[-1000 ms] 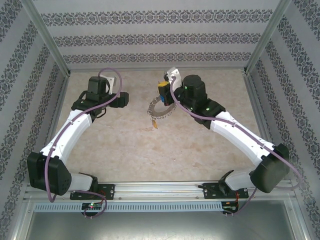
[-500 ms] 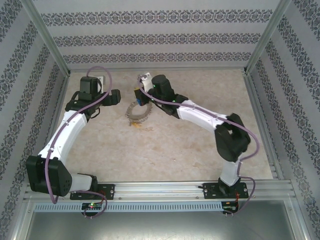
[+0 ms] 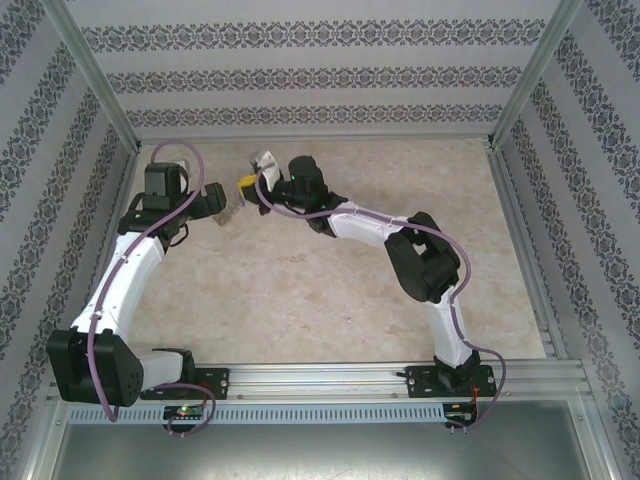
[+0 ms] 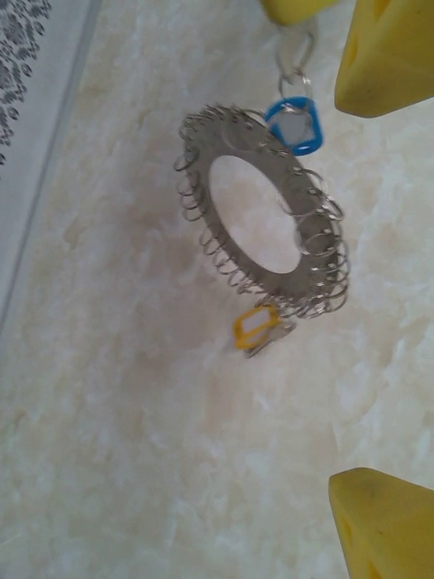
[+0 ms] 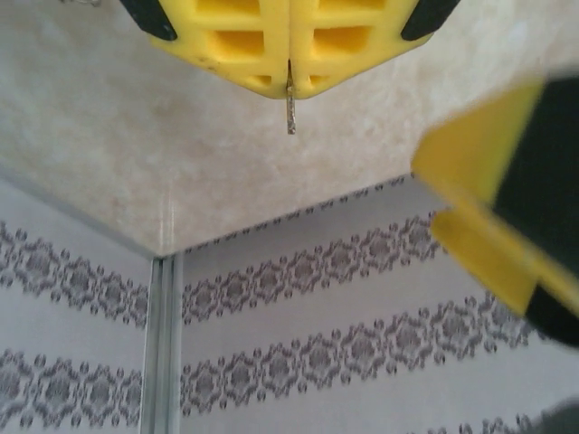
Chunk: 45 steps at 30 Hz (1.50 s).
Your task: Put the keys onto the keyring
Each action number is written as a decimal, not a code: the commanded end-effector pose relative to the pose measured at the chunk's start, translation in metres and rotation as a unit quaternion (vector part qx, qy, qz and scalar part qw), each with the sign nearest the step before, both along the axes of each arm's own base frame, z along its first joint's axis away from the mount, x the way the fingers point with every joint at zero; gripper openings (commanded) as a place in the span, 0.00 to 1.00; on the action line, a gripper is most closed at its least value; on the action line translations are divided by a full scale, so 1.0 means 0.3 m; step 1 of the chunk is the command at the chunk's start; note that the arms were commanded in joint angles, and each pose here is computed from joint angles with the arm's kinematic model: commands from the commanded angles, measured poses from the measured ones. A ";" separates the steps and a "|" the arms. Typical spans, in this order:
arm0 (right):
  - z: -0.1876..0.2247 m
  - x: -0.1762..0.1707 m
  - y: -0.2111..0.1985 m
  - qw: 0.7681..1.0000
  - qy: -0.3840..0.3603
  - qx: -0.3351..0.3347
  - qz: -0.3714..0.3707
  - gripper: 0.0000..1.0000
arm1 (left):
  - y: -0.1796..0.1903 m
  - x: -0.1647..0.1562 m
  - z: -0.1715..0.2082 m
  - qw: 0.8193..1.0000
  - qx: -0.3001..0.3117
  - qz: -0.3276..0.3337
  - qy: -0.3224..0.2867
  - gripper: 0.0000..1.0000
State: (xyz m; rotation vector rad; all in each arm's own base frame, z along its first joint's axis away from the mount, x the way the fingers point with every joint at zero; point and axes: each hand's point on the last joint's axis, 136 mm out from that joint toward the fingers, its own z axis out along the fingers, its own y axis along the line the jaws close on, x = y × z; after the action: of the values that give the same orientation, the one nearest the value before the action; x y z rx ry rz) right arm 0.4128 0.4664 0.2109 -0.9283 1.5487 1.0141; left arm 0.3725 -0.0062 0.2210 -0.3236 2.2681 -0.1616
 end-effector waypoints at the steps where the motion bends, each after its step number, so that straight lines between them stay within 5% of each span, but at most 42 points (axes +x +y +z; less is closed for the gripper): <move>1: -0.022 -0.063 -0.080 0.999 -0.034 0.013 0.016 0.00 | 0.013 -0.005 -0.013 1.000 -0.014 0.018 0.000 0.99; 9: -0.220 -0.149 -0.311 0.999 -0.001 -0.028 -0.042 0.05 | -0.004 -0.001 -0.136 0.999 -0.034 0.019 0.032 0.99; 12: -0.213 -0.165 -0.391 0.998 0.014 -0.020 -0.053 0.26 | -0.004 0.010 -0.166 0.998 -0.032 0.018 0.047 0.99; 22: -0.236 -0.342 -0.600 0.996 0.037 -0.034 -0.078 0.32 | 0.012 0.010 -0.182 0.998 -0.018 0.024 0.047 0.99; 26: -0.152 -0.363 -0.715 0.989 0.019 -0.018 -0.146 0.46 | 0.037 -0.006 -0.139 0.999 -0.003 0.036 -0.011 0.99; 30: 0.052 -0.331 -0.906 0.960 -0.038 0.026 -0.275 0.73 | 0.079 -0.028 -0.032 0.994 0.030 0.054 -0.085 0.99; 31: 0.077 -0.327 -0.958 0.950 -0.046 0.024 -0.308 0.95 | 0.091 -0.038 -0.001 0.992 0.041 0.059 -0.106 0.99; 32: 0.120 -0.323 -1.019 0.936 -0.063 0.024 -0.346 0.98 | 0.102 -0.052 0.036 0.988 0.058 0.060 -0.131 0.99; 36: 0.191 -0.325 -1.186 0.887 -0.162 -0.047 -0.430 0.98 | 0.086 -0.096 0.132 0.968 0.148 -0.005 -0.204 0.99; 39: 0.170 -0.312 -1.309 0.853 -0.166 -0.067 -0.490 0.98 | 0.108 -0.104 0.075 0.961 0.193 -0.008 -0.197 0.99; 42: 0.079 -0.302 -1.379 0.852 -0.131 -0.071 -0.501 0.98 | 0.057 -0.091 -0.034 0.960 0.214 -0.079 -0.163 0.99; 45: -0.047 -0.274 -1.439 0.846 -0.086 -0.098 -0.516 0.98 | 0.022 -0.066 -0.073 0.956 0.194 -0.096 -0.199 0.99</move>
State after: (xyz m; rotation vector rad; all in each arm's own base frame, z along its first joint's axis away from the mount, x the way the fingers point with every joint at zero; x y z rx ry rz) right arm 0.3258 0.0473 0.2340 -0.1970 1.5643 0.0213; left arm 0.3445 0.0099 0.1957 0.0166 1.9685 0.1193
